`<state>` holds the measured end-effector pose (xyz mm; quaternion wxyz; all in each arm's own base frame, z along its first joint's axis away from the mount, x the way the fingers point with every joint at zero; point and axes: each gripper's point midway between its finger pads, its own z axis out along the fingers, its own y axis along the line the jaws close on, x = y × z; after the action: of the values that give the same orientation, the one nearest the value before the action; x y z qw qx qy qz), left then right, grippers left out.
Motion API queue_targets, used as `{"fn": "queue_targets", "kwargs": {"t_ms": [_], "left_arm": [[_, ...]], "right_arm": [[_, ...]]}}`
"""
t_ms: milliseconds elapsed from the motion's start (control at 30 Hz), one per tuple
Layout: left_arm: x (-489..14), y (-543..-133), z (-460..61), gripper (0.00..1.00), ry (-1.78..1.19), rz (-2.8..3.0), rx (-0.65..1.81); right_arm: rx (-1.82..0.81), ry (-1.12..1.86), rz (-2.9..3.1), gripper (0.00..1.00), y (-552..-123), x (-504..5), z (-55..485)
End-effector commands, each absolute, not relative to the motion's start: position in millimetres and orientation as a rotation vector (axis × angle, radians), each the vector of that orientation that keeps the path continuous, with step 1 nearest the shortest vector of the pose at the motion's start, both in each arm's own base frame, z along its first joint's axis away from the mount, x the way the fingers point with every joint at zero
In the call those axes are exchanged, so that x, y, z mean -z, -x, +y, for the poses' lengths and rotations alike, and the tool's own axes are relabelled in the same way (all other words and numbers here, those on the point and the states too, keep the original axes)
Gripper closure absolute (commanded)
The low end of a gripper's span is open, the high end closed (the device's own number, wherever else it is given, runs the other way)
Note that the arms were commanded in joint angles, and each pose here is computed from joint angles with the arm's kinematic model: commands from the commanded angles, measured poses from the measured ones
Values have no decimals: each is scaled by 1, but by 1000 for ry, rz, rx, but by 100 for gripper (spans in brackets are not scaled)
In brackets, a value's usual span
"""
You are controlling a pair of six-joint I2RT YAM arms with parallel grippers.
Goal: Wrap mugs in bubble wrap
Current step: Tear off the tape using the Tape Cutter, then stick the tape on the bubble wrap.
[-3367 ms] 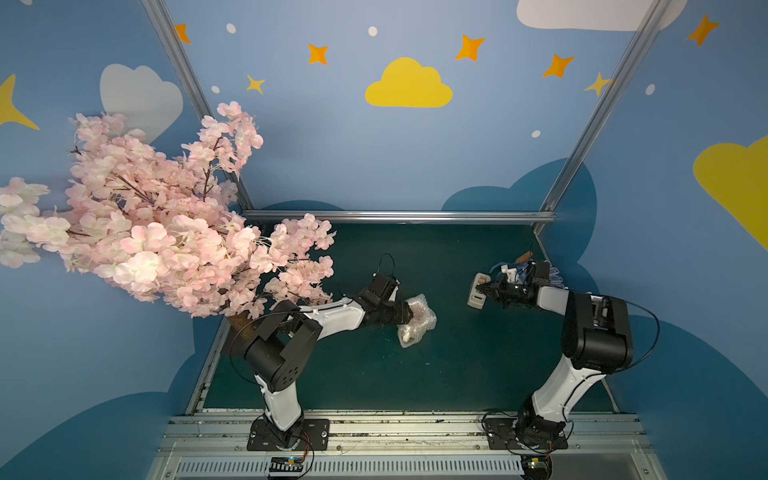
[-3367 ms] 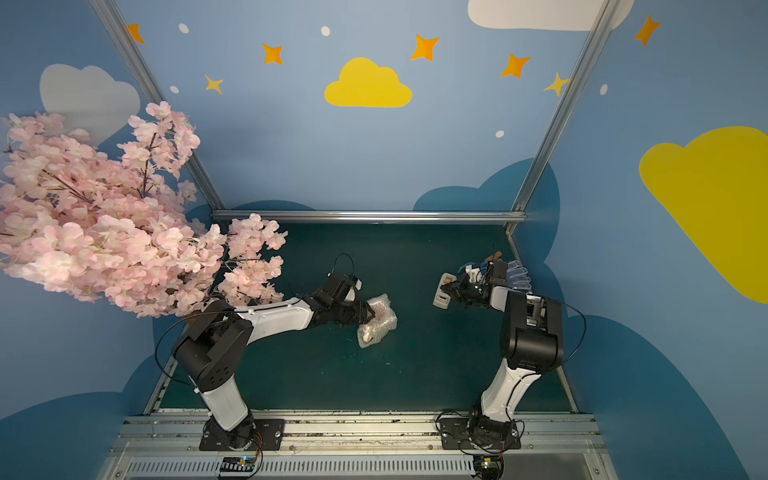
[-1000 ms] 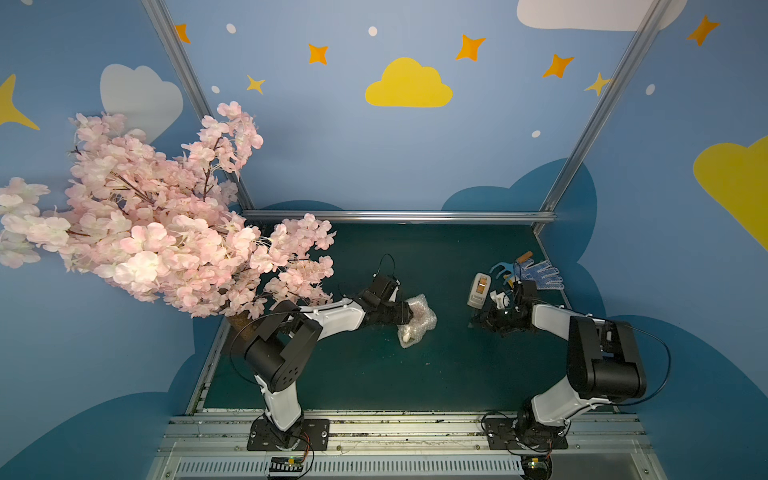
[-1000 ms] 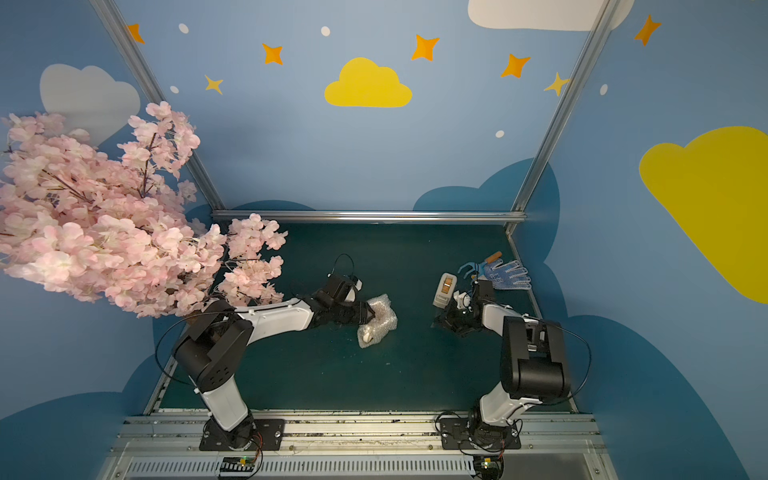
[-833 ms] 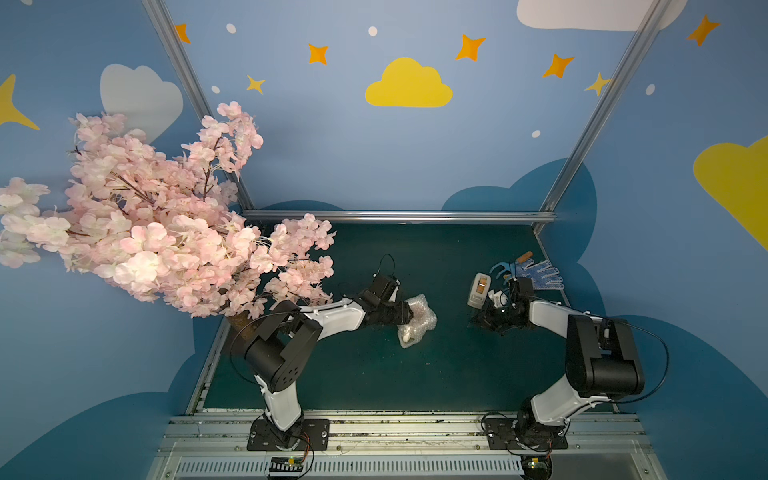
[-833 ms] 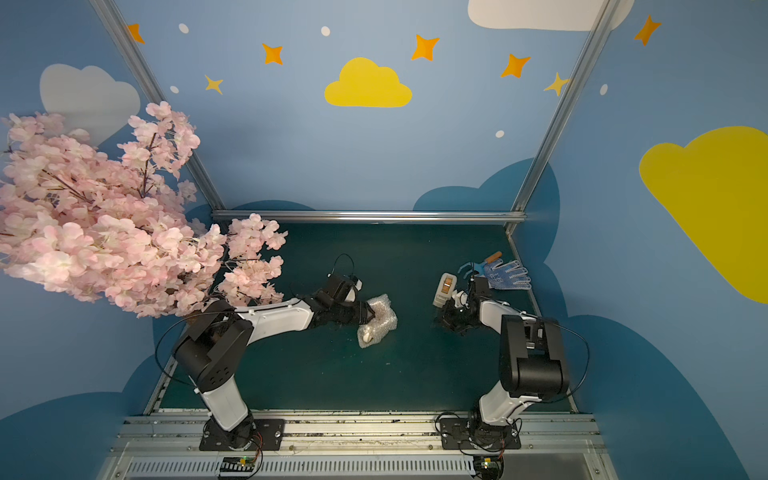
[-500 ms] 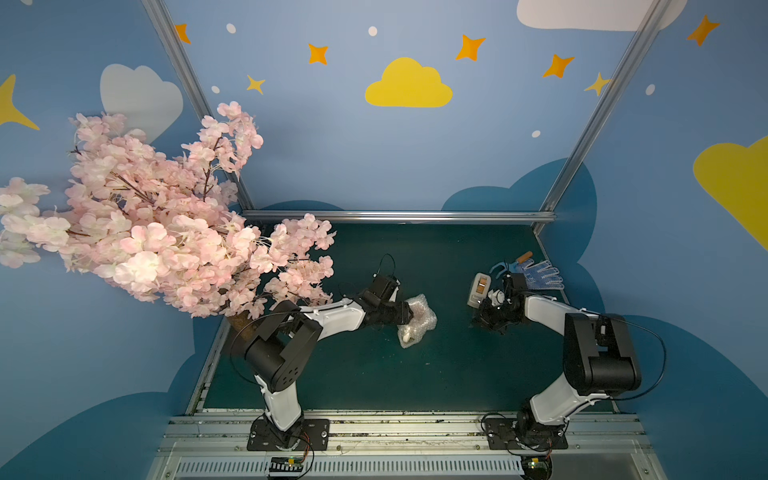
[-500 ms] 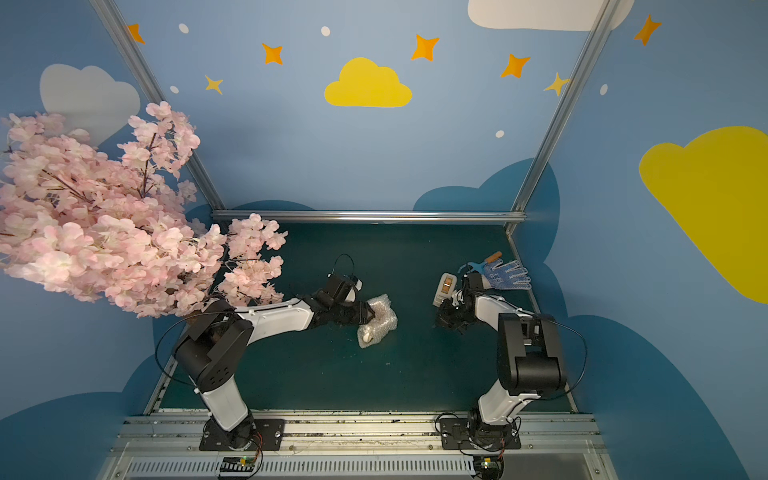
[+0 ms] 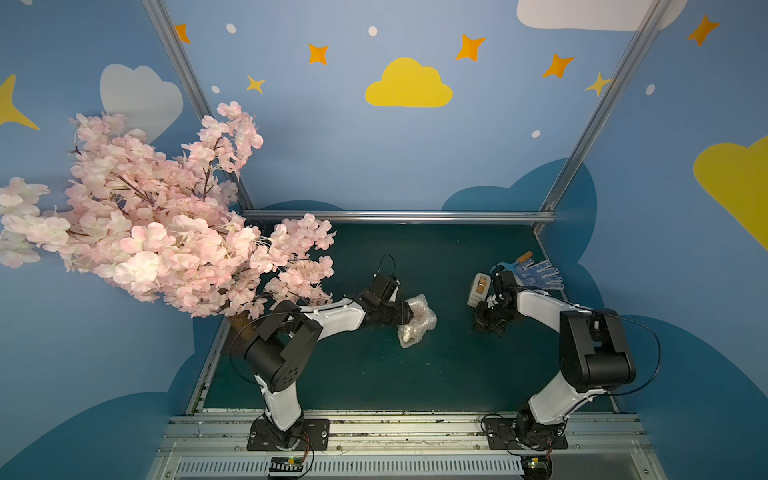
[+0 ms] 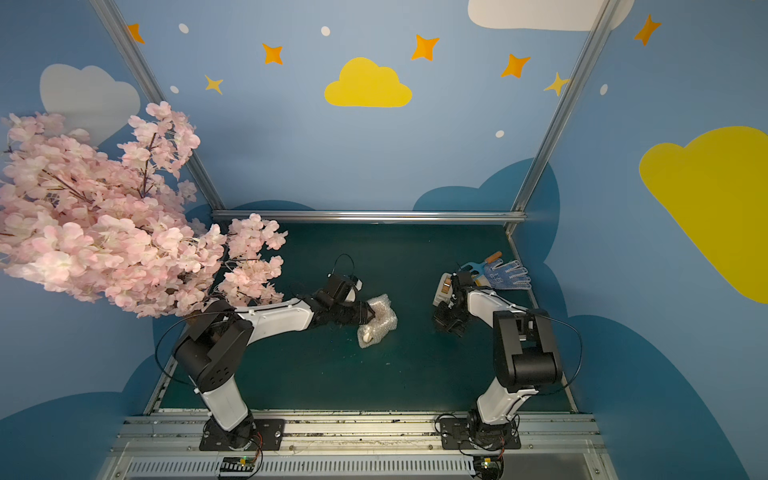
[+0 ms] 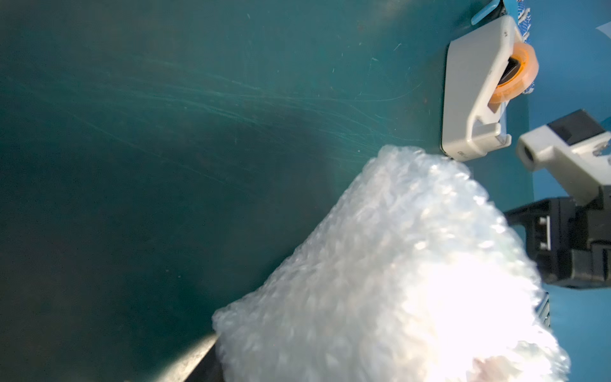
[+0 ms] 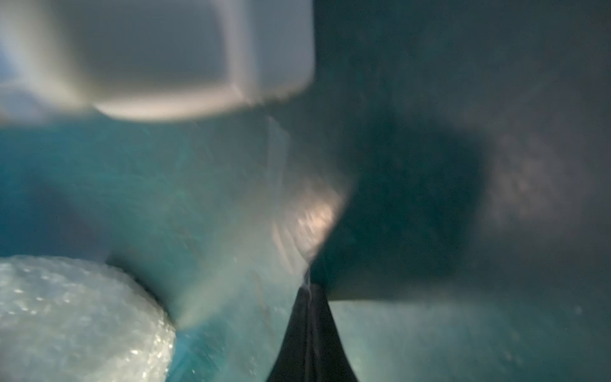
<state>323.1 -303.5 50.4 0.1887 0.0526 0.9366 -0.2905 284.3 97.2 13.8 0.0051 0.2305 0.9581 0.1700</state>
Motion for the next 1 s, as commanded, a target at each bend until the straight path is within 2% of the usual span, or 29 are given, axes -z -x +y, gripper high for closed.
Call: {"fn": "queue_targets", "kwargs": {"t_ms": [0,233,400,600,767,967], "left_arm": [[-14,-300,-291,40,-170,2765,719],[-14,-299,-292,40,-178,2766,716],[-15,-300,-297,40,-215,2758,738],[-21,-302,-304,40,-251,2728,776],[-23,-302,-308,40,-273,2719,803],[-25,-304,-310,40,-289,2704,811]], "right_arm": [[-342,-873,3172,100,-233,3,83],[-386,-792,3105,100,-237,-16,85],[-719,-427,2856,100,-265,-87,114],[-1054,-51,2630,100,-260,-151,151],[-1230,156,2459,100,-252,-183,173],[-1310,299,2407,100,-247,-197,192]]}}
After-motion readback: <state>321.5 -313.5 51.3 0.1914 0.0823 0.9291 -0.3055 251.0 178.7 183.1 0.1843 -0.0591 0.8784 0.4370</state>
